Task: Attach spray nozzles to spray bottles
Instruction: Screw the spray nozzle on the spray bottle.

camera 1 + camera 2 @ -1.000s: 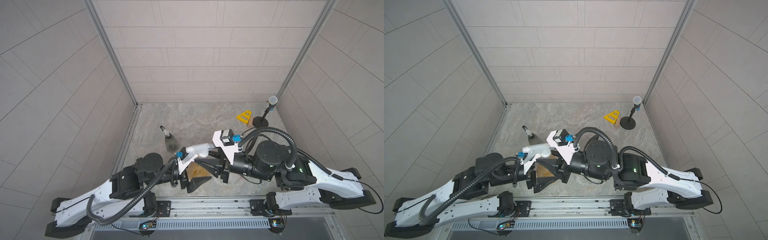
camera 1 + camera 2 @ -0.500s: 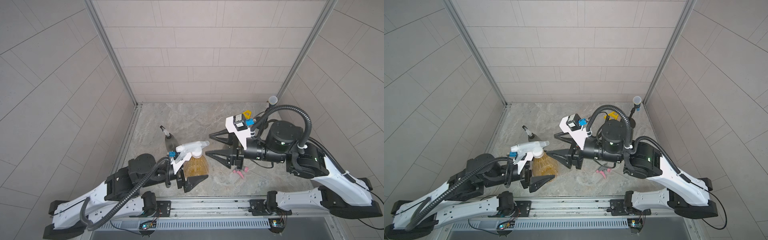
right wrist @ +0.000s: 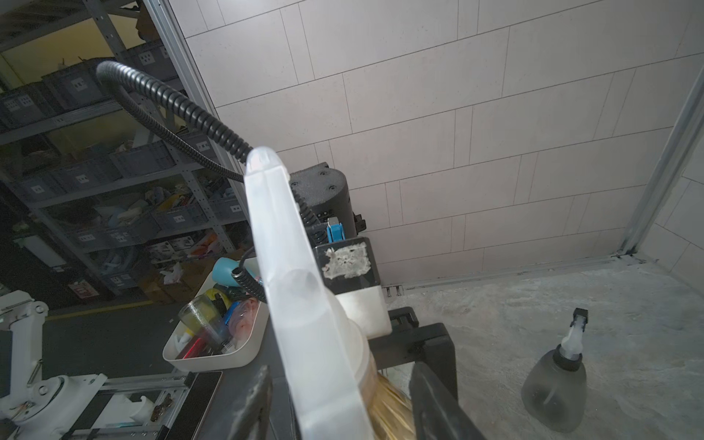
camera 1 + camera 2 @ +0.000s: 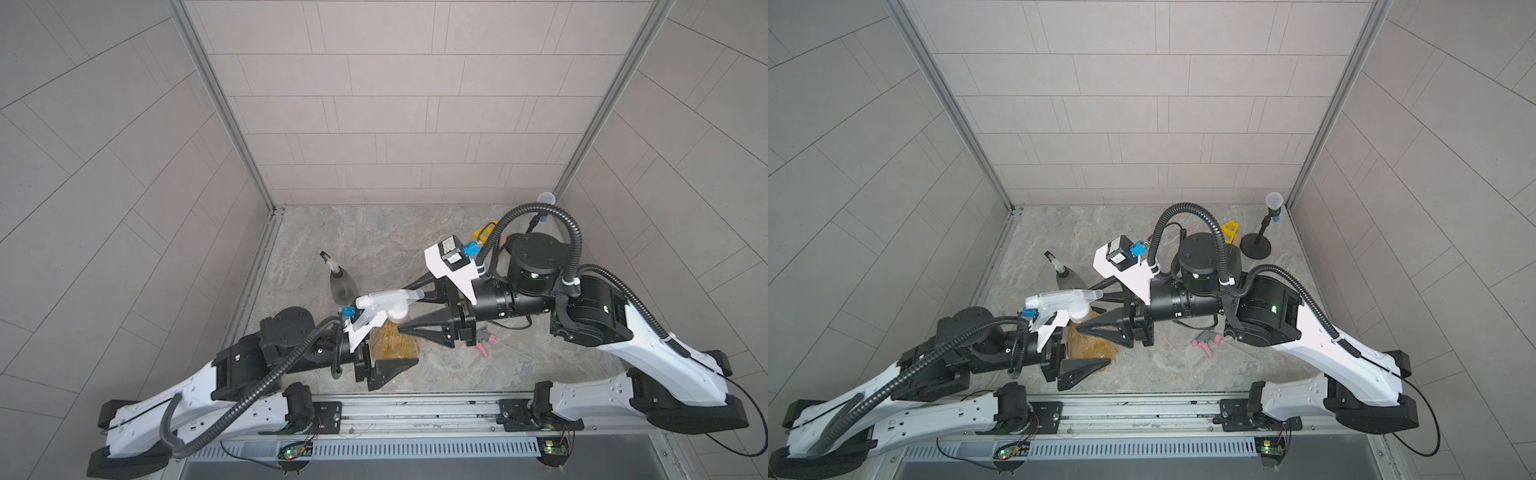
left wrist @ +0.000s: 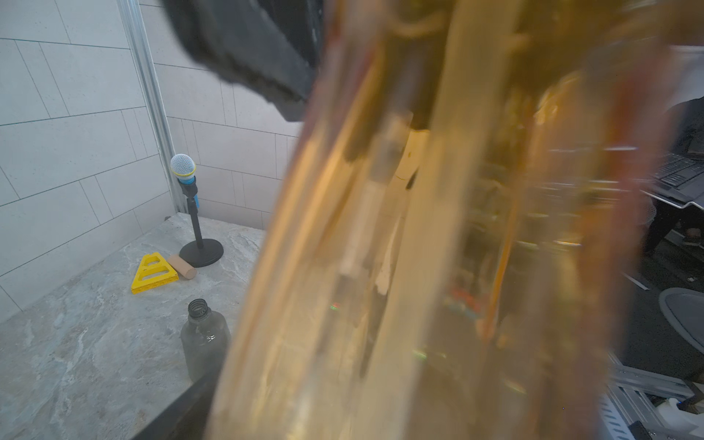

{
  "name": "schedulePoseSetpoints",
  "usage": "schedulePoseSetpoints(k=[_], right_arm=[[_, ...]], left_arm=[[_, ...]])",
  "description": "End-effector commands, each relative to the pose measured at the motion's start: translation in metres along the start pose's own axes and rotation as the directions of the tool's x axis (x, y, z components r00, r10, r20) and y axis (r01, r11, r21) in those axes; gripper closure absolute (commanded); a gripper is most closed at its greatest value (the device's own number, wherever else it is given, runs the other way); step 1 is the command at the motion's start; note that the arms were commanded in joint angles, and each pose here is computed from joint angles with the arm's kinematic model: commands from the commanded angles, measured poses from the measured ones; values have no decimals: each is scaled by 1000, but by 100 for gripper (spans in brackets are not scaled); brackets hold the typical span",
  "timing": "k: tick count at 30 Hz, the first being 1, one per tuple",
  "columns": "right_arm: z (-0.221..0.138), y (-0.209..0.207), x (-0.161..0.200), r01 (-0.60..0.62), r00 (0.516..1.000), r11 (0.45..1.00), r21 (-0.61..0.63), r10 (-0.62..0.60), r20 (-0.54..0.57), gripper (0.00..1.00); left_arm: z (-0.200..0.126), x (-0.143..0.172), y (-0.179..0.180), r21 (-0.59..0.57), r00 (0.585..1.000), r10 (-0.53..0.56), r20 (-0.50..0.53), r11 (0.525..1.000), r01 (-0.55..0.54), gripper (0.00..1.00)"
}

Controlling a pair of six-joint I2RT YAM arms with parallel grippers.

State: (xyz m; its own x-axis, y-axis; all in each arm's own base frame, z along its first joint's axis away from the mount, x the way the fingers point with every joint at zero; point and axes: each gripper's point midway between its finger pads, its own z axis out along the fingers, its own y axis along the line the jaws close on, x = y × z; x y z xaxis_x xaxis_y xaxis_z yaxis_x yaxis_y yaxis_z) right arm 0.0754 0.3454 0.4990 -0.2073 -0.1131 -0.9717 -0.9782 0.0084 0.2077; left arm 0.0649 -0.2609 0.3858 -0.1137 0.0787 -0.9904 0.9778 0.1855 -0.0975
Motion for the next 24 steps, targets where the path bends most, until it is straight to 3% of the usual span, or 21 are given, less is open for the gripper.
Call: schedulePoseSetpoints(k=[1, 8, 14, 24], right_arm=[[-8, 12, -19, 32, 998, 999, -41, -30, 62, 45], [-7, 12, -22, 29, 997, 999, -45, -25, 79, 46], [-5, 9, -19, 19, 997, 999, -35, -16, 73, 59], [-1, 2, -5, 8, 998, 1000, 28, -9, 55, 67]], left_arm=[[-3, -16, -3, 15, 998, 2, 58, 1000, -3, 100], [-3, -16, -3, 12, 998, 1, 57, 1000, -2, 100], [-4, -15, -1, 2, 998, 0, 56, 1000, 0, 100], [-3, -20, 6, -41, 998, 5, 65, 999, -2, 100]])
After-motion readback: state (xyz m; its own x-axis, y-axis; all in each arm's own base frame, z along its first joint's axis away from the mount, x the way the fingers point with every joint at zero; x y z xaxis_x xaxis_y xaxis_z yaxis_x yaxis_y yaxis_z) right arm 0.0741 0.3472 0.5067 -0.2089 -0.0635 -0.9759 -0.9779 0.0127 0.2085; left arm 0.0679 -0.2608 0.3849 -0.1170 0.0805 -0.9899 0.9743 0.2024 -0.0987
